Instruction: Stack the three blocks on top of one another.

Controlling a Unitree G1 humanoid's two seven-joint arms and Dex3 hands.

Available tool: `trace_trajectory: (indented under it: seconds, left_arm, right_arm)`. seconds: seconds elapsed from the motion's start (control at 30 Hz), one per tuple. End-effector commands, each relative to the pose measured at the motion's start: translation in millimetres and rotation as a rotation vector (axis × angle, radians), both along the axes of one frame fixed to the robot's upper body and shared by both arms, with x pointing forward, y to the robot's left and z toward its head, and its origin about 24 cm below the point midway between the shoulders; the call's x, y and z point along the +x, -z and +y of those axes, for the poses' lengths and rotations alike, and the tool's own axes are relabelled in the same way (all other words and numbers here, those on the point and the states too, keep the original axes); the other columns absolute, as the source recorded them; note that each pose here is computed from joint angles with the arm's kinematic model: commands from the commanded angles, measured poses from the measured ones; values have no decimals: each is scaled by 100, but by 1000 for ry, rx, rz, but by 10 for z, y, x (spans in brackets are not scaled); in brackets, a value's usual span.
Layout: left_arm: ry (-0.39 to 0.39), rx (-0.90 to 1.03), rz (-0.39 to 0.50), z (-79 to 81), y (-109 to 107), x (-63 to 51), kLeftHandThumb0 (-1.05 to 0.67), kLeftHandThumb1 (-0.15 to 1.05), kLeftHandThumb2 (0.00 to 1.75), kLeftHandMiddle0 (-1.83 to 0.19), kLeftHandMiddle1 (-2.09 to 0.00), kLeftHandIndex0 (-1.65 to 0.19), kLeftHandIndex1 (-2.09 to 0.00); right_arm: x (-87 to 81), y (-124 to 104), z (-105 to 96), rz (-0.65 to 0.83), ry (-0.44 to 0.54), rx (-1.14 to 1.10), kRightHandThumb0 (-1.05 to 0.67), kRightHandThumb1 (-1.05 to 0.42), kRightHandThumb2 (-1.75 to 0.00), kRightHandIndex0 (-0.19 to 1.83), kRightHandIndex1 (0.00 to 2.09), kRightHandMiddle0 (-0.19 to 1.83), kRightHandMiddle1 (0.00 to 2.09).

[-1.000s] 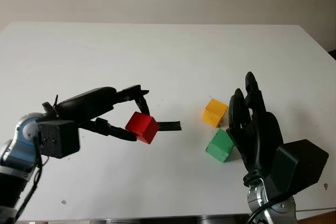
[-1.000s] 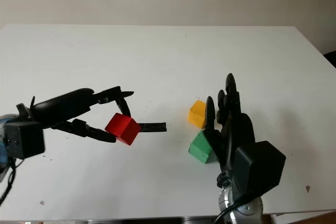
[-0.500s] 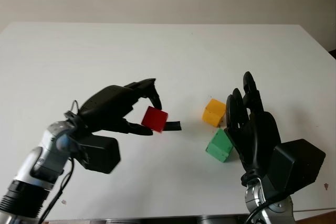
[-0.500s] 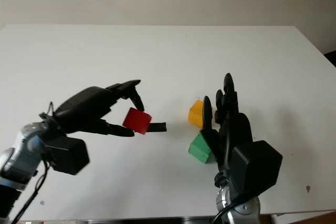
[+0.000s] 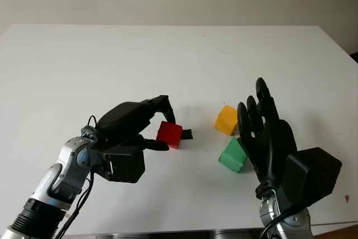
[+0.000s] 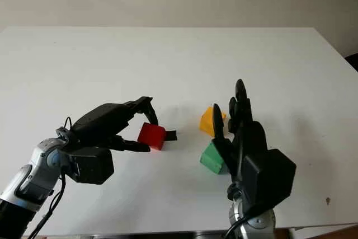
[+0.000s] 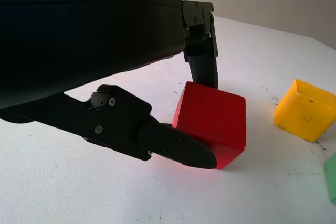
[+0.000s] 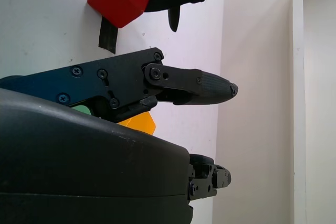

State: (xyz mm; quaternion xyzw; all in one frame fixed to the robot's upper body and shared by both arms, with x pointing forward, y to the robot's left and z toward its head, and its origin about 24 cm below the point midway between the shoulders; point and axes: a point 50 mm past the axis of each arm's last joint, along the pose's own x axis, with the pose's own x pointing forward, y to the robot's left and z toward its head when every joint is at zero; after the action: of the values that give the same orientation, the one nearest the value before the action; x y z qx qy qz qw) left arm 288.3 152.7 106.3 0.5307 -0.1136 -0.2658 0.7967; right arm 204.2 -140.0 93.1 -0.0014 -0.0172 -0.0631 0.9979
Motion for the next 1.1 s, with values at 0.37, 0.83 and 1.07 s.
trace_trajectory:
  seconds: [0.37,0.83,1.07]
  left_arm:
    - [-19,-38,7,-91,-1,55,-34,105,14,-15,-6,-3,-193]
    - [-28,-65,6,-121,34,91,-38,105,13,-17,-6,-4,-200]
    - [-34,-1,-9,-115,21,79,-59,105,15,7,-4,5,-79]
  right_arm:
    - [-7,-19,44,-14,4,19,-51,-105,-44,7,6,6,6]
    - [-24,3,50,-15,12,33,-51,-105,-44,6,6,5,5]
    - [-24,13,46,-20,9,37,-51,-105,-44,6,5,5,5]
